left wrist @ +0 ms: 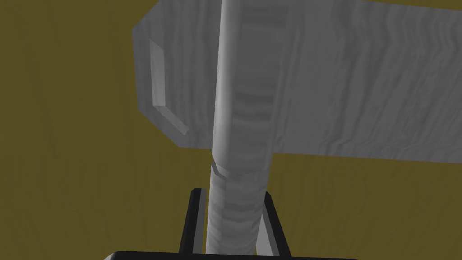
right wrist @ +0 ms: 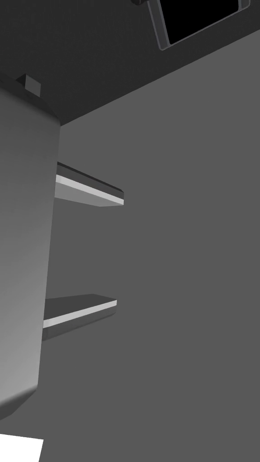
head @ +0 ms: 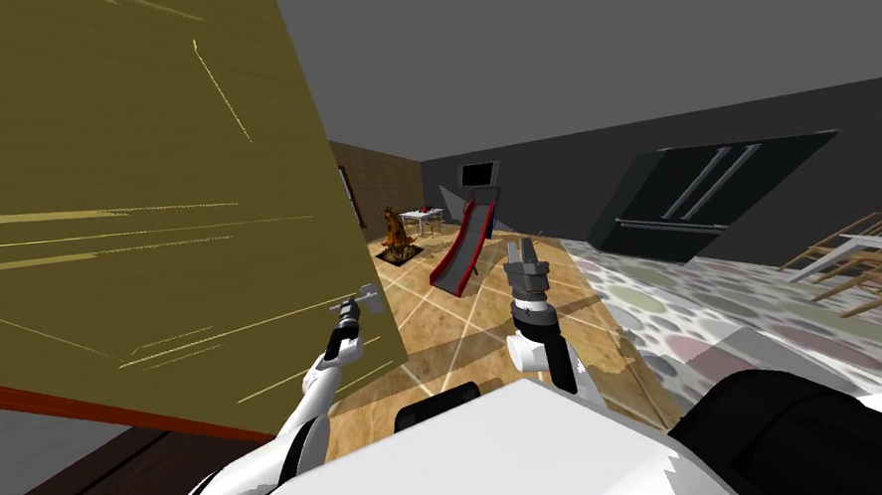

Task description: Push the door open

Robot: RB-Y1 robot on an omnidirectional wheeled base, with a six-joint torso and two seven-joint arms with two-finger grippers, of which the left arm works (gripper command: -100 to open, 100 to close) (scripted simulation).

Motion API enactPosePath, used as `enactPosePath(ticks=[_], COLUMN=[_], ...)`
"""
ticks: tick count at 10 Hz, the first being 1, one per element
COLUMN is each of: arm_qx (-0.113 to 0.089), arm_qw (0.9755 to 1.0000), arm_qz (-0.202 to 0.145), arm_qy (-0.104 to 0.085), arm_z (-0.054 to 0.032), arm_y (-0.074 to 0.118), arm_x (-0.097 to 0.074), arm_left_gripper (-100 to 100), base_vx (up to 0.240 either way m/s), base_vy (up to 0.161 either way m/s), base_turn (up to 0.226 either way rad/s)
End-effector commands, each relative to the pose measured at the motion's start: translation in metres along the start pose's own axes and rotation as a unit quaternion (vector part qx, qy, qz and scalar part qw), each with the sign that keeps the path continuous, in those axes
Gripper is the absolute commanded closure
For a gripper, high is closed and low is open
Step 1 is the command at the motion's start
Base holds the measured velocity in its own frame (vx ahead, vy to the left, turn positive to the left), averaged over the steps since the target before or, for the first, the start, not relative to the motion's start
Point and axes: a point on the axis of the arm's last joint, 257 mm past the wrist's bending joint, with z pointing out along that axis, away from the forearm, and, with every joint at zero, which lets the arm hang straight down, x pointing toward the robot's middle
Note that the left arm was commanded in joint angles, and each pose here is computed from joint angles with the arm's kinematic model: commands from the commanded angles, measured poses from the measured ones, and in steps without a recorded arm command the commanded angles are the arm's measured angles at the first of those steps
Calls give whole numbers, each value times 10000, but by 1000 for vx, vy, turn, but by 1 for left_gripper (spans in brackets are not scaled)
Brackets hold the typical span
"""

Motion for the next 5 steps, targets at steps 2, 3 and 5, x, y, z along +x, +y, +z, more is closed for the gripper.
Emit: enactPosePath(ticks=[2,3,5], arm_qx=[37,18,33], arm_qw=[9999,9999,9997], arm_qz=[-12,4,3], arm_qy=[-118,-121,-254], arm_z=[7,-2,-1], arm_y=[-36,-16,-32], arm_x=[-124,-141,-297], arm_left_gripper=[100,100,100], base_vx=[171,71,177], base_vy=[-104,-29,-38], base_turn=[66,47,57])
